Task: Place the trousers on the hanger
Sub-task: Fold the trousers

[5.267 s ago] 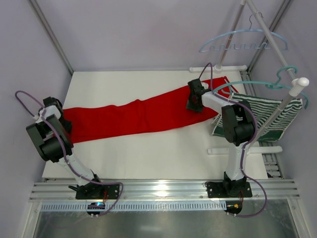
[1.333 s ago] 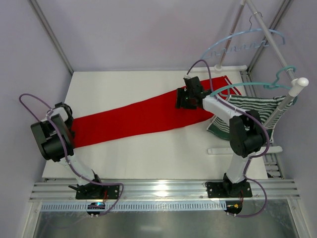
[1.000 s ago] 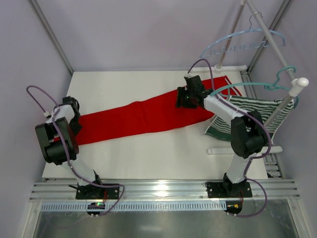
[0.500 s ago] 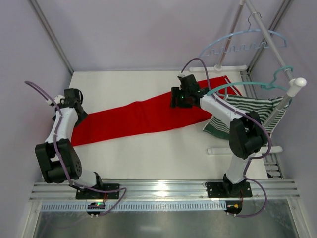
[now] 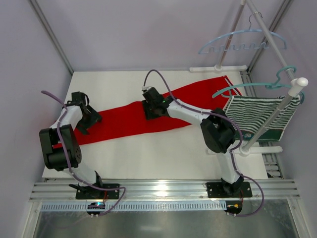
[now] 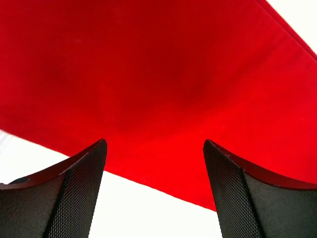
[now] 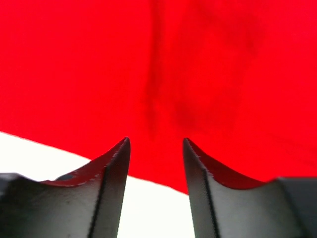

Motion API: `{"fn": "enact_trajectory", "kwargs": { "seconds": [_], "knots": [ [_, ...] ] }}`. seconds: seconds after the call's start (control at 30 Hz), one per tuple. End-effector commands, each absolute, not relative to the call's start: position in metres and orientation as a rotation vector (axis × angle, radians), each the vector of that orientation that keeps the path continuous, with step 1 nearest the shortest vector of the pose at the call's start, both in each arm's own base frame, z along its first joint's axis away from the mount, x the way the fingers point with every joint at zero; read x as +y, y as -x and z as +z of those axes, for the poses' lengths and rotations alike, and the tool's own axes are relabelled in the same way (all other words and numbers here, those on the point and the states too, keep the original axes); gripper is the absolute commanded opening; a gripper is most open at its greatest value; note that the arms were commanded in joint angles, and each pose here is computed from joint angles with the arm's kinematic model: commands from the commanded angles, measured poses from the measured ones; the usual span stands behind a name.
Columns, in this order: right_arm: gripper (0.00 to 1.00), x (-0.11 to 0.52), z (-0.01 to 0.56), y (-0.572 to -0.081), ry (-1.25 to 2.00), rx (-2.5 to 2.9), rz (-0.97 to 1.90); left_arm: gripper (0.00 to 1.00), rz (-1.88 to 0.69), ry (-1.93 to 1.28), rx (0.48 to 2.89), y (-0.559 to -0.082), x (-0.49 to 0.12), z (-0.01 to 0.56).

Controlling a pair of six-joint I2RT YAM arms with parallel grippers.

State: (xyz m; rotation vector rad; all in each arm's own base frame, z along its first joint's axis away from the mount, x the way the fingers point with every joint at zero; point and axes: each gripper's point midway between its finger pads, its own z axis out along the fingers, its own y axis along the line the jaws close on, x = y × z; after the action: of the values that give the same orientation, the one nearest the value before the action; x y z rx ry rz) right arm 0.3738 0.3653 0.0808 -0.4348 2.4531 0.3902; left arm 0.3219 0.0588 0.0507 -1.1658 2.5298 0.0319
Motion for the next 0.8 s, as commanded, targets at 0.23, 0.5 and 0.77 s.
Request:
{"fn": "enact_trajectory", "kwargs": {
  "seconds": [0.23, 0.5, 0.77],
  "knots": [
    [0.23, 0.420, 0.087, -0.385, 0.569, 2.354, 0.459, 0.80, -0.199, 0.933, 2.488, -0.349, 0.014, 0.083],
    [0.22, 0.442, 0.060, -0.379, 0.643, 2.397, 0.362, 0.81, -0.135, 0.929, 2.417, -0.335, 0.024, 0.097],
    [0.18, 0.397, 0.027, -0.392, 0.349, 2.541, 0.302, 0.88, 0.042, 1.211, 2.438, -0.304, 0.068, 0.070]
  ]
}}
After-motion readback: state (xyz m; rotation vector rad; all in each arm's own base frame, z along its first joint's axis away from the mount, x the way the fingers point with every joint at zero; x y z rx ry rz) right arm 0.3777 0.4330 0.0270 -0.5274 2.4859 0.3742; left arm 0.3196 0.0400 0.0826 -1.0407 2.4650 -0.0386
